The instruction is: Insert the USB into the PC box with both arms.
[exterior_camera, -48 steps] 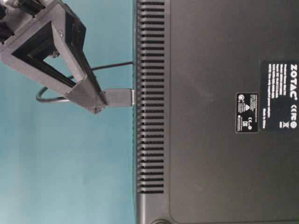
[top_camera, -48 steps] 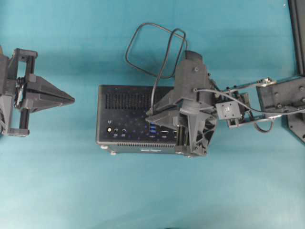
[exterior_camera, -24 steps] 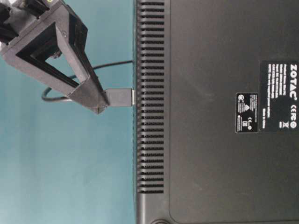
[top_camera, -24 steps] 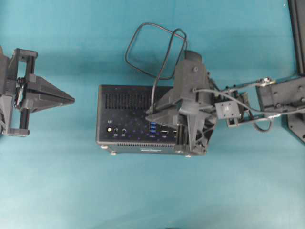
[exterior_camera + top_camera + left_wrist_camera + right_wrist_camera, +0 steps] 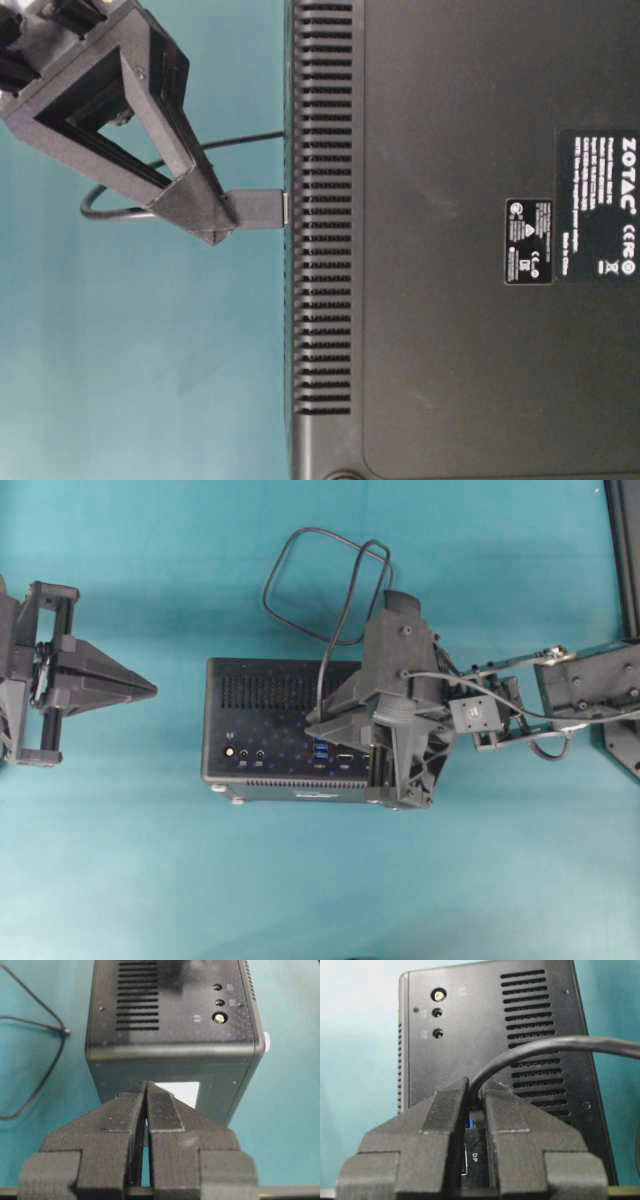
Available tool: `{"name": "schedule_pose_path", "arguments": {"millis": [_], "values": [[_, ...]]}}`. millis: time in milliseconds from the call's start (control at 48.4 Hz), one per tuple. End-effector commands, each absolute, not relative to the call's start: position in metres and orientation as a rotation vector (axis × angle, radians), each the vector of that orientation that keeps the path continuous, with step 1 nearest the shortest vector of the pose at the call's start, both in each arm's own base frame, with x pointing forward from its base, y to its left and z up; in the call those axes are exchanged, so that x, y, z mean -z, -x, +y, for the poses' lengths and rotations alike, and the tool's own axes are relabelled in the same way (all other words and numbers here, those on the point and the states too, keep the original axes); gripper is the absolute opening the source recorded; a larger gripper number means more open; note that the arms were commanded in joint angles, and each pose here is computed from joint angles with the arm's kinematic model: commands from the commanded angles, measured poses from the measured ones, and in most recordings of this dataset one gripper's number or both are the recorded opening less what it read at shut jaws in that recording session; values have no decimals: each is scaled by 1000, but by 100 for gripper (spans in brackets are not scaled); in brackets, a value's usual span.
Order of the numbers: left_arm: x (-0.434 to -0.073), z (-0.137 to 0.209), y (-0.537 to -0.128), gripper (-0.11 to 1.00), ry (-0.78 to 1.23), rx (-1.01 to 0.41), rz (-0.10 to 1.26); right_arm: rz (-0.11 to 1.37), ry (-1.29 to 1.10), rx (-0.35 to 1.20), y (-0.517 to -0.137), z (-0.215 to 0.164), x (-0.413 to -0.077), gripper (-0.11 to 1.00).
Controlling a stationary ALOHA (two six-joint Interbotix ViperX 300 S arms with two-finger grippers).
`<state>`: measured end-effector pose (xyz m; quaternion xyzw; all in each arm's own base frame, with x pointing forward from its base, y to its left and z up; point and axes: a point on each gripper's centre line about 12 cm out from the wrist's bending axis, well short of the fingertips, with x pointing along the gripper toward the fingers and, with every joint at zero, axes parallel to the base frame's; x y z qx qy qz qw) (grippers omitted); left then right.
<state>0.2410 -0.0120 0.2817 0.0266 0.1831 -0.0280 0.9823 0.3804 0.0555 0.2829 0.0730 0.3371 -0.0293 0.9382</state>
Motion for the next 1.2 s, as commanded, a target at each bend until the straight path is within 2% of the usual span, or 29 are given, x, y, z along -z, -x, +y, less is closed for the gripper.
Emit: {"name": "schedule_pose_path", "arguments": {"millis": [0,476,931,1179], "values": [[-294,-12,-244,1,-59,56,335,705,-152,72,-379,54,-281,11],[-293,-12,-244,0,-59,56,336,723,-168,11,-382,83,-279,11],[-294,-12,-244,0,-59,58,335,730,-130,87,-382,57,-287,11],[-296,-12,-244,0,-57,56,330,740,-133,42,-381,76,-284,11]]}}
